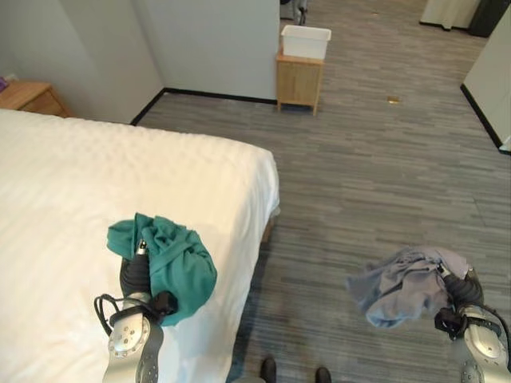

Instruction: Pick up bed clothes into laundry basket.

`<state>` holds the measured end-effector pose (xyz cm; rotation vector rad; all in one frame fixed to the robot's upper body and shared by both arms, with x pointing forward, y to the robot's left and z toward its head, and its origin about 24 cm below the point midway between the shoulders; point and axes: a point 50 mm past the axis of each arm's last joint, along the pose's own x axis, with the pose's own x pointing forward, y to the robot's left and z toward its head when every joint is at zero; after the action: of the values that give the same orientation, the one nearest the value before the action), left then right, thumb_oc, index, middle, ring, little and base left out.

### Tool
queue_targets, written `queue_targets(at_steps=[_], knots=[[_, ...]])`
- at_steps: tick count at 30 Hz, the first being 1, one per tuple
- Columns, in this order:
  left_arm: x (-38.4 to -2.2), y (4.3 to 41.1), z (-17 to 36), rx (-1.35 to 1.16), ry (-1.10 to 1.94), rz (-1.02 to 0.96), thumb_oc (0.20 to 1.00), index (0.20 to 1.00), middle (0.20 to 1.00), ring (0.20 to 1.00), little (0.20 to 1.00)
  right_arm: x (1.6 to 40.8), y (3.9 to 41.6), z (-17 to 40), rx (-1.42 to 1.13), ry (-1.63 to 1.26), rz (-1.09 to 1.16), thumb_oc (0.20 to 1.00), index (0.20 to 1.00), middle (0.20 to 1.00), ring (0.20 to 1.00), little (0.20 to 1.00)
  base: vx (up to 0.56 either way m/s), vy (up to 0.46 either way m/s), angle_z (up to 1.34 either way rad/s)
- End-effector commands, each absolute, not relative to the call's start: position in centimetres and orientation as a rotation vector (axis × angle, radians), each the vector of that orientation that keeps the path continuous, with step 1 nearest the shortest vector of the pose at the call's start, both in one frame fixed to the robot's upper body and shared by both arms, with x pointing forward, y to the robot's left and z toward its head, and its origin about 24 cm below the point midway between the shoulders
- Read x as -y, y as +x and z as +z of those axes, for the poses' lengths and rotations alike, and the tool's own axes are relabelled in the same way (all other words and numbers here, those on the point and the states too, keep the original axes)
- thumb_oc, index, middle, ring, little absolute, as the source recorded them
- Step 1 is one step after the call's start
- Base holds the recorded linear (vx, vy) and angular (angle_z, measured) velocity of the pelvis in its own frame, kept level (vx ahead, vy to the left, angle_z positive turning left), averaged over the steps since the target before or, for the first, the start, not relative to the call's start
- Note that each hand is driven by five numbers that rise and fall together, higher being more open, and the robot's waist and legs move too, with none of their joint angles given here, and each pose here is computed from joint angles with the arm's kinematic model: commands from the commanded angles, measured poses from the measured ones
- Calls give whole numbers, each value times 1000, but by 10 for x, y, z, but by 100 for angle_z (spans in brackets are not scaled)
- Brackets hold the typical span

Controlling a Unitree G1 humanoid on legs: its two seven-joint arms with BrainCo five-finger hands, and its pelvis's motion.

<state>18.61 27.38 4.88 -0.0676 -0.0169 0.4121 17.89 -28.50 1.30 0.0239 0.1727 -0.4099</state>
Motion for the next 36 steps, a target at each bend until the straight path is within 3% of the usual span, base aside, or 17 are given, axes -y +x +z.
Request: queue_targets(at_steps=[1, 18, 28, 36], knots=[[-284, 199, 75, 166, -53, 448, 200, 200, 200, 200, 200, 302, 189, 48, 0, -5, -456, 200, 200, 200, 200, 200, 50, -26, -4], [-302, 206, 101, 313, -56, 568, 200, 200, 200, 200, 200, 322, 180, 58, 61, -26, -573, 200, 200, 200, 200, 200, 69, -82, -33], [-304, 195, 94, 288, -33, 584, 200, 200, 200, 200, 200, 295, 204, 62, 83, -30, -419, 200, 200, 200, 200, 200, 501, 50, -47], [-306, 207, 108, 326, 31, 569, 200, 200, 200, 200, 200, 285, 215, 74, 128, -89, -372, 200, 200, 200, 200, 200, 420, 152, 2]])
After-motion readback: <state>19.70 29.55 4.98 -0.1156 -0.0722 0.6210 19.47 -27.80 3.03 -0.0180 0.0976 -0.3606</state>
